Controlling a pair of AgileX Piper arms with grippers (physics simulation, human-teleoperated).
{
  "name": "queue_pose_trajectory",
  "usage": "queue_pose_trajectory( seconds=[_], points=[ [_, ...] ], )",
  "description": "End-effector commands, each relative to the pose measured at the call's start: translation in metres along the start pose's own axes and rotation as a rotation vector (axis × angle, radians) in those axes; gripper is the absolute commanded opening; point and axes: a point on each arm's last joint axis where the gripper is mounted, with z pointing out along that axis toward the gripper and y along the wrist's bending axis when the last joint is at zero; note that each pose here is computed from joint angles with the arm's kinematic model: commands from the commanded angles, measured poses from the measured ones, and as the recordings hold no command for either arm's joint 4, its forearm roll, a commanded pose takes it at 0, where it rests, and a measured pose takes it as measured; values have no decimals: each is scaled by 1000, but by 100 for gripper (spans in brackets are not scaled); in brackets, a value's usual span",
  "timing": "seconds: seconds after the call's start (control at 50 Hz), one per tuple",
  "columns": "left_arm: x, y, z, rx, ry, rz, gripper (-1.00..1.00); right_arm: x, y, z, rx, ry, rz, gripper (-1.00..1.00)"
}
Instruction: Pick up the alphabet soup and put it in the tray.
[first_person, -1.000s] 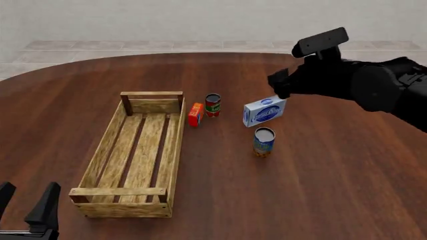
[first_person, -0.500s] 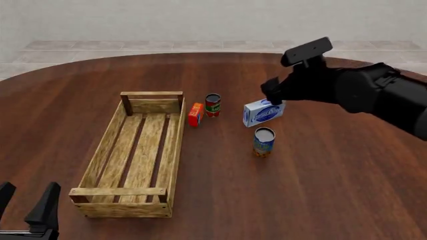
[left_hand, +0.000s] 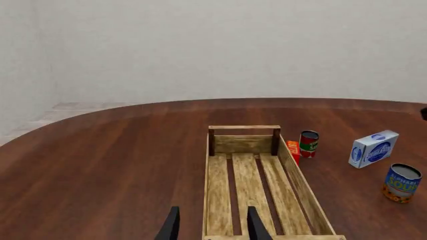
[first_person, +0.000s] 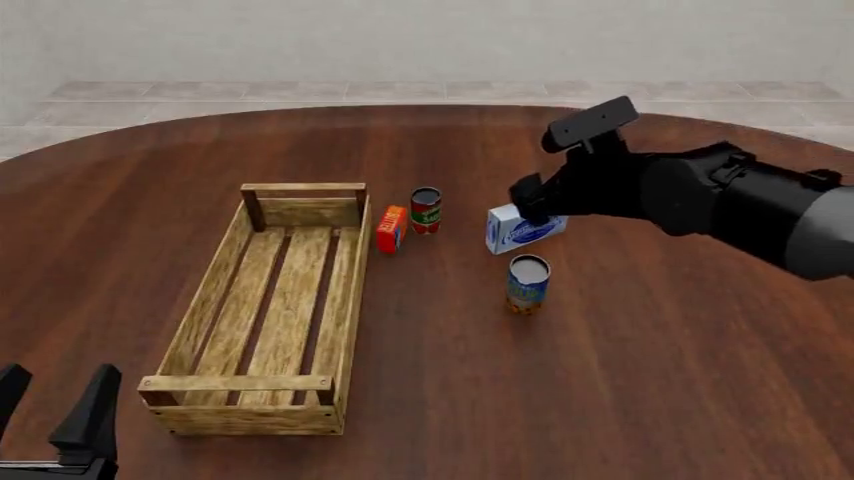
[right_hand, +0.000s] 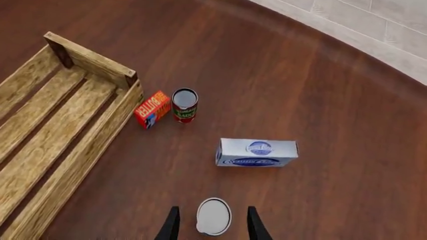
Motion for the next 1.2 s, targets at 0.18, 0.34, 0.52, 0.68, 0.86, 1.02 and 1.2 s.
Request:
queue_pose_trajectory(
  seconds=[0.18, 0.34, 0.52, 0.68, 0.86, 1.02, 1.2],
  points=[
    [0, 0, 0, 0, 0, 0, 100, 11, 0, 14, -2, 30, 0, 100],
    [0, 0, 0, 0, 0, 0, 100, 16, 0, 20, -1, 40, 1, 100],
    [0, 0, 0, 0, 0, 0, 100, 21, -1, 23, 2, 48, 10, 100],
    [0, 0, 0, 0, 0, 0, 100, 25, 0, 28, 0, 55, 13, 100],
    [0, 0, 0, 0, 0, 0, 100, 32, 0, 34, 0, 67, 15, 100],
    [0, 0, 0, 0, 0, 0, 100, 34, -2, 37, 5, 73, 16, 100],
    [0, 0, 0, 0, 0, 0, 100, 37, -2, 39, 5, 79, 20, 100]
  ],
)
